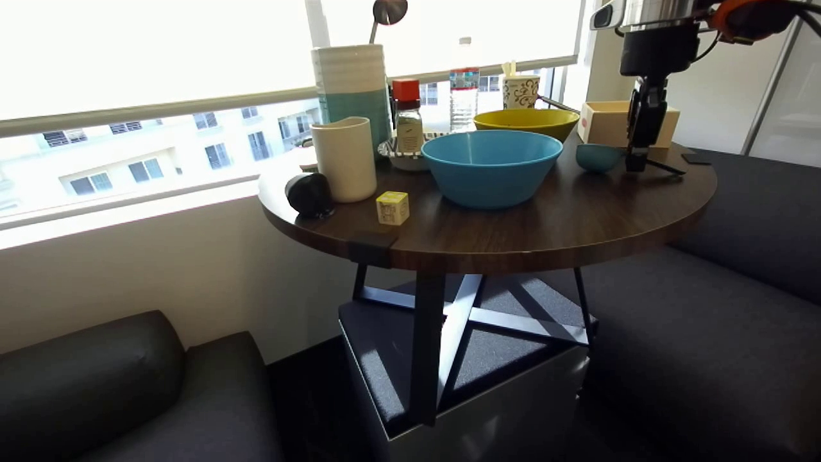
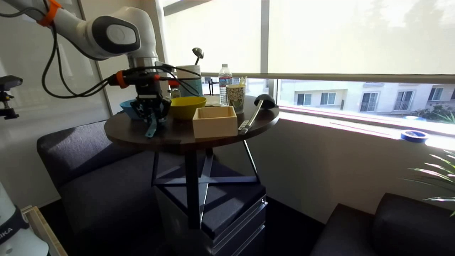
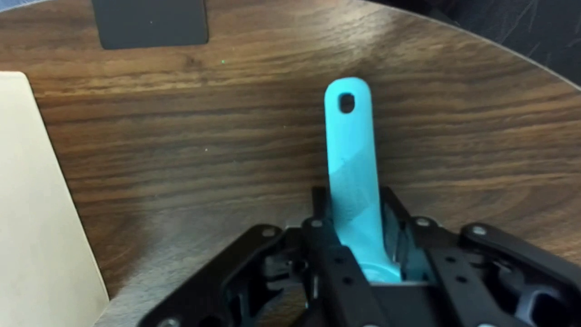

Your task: Put some of the contents of the yellow bowl onto the blue ladle on the table and then pour the contents of the blue ladle into the blue bowl

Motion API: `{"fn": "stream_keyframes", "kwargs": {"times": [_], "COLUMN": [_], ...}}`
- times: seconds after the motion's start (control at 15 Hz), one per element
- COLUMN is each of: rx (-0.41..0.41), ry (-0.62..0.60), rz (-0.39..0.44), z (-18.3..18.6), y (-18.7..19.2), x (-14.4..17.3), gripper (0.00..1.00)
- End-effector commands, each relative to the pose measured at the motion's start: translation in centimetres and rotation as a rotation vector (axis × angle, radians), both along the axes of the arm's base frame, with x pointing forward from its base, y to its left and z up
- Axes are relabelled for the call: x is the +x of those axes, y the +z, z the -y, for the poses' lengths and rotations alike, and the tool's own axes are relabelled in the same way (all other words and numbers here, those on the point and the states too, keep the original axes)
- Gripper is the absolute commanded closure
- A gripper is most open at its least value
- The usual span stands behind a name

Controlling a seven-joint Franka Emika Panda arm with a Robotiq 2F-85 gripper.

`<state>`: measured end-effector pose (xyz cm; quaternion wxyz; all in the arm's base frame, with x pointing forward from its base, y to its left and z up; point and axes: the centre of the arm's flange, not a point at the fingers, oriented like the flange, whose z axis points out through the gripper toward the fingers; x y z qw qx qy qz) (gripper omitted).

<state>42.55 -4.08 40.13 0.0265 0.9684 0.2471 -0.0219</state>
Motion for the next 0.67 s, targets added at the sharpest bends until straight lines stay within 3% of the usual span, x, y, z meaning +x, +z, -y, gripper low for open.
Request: {"fn": "stream_keyframes", "kwargs": {"times": [0.0,0.33,0.6], "rx": [-0.002,0.002,0.041], "ry": [-0.017,0.0,0.03], "rz": [0.027,0.063,0.081], "z": [-0.1,0.0,-0.5], "y": [0.4,4.6,8.9], "x": [-0.4,-0.6,-1.0], "gripper": [0.37,0.02,0.0]}}
